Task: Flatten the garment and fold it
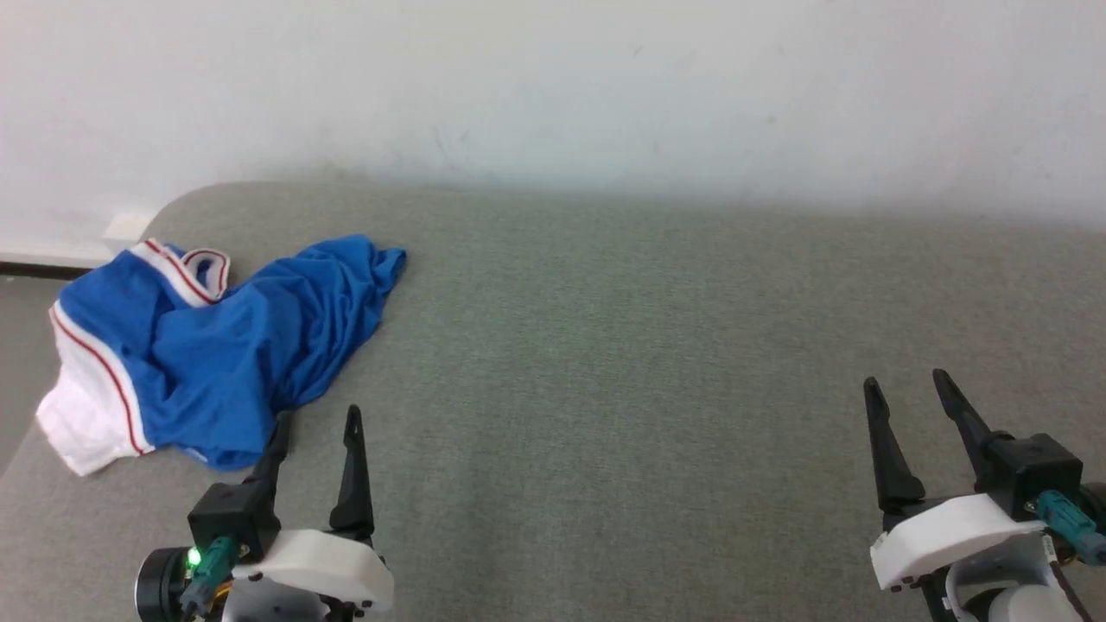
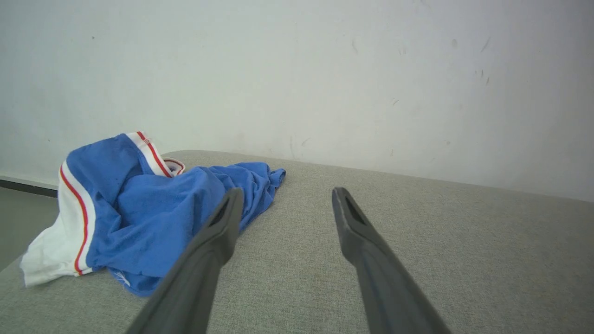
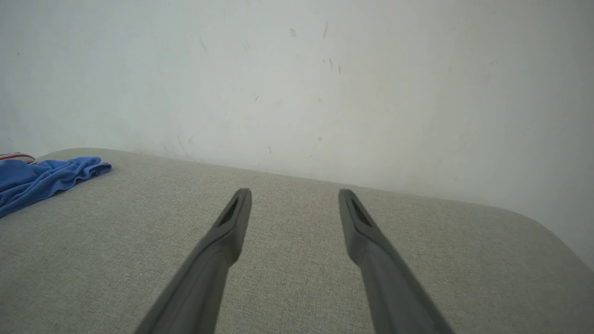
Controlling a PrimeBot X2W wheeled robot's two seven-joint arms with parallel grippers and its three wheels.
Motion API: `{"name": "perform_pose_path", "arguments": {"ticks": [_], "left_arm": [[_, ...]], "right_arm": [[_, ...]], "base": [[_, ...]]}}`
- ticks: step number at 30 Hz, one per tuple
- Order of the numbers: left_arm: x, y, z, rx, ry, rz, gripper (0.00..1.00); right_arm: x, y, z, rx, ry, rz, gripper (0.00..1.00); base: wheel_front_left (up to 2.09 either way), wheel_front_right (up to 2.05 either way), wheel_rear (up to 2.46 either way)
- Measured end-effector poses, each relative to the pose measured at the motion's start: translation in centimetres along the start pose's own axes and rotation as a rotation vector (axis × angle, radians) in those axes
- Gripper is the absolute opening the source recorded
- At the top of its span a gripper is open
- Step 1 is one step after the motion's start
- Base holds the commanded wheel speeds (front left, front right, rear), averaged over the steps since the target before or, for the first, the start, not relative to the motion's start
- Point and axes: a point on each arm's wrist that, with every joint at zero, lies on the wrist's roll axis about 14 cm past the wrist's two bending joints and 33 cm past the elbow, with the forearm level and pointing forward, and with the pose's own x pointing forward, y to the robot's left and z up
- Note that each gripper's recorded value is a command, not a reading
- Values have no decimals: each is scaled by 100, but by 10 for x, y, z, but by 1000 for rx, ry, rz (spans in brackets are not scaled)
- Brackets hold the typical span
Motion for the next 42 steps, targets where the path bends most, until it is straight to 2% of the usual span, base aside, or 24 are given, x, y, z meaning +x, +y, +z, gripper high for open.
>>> {"name": "perform_pose_path", "arguments": {"ticks": [21,42], "left_arm": [[-38,58,2,-47,-26,204,100],[-86,103,3,-71,-60,384,100]], "right_arm": [[32,73,-3,18,-16,214,100],[43,139,-15,57,11,398,100]], "base": [[0,0,0],[0,0,0]]}}
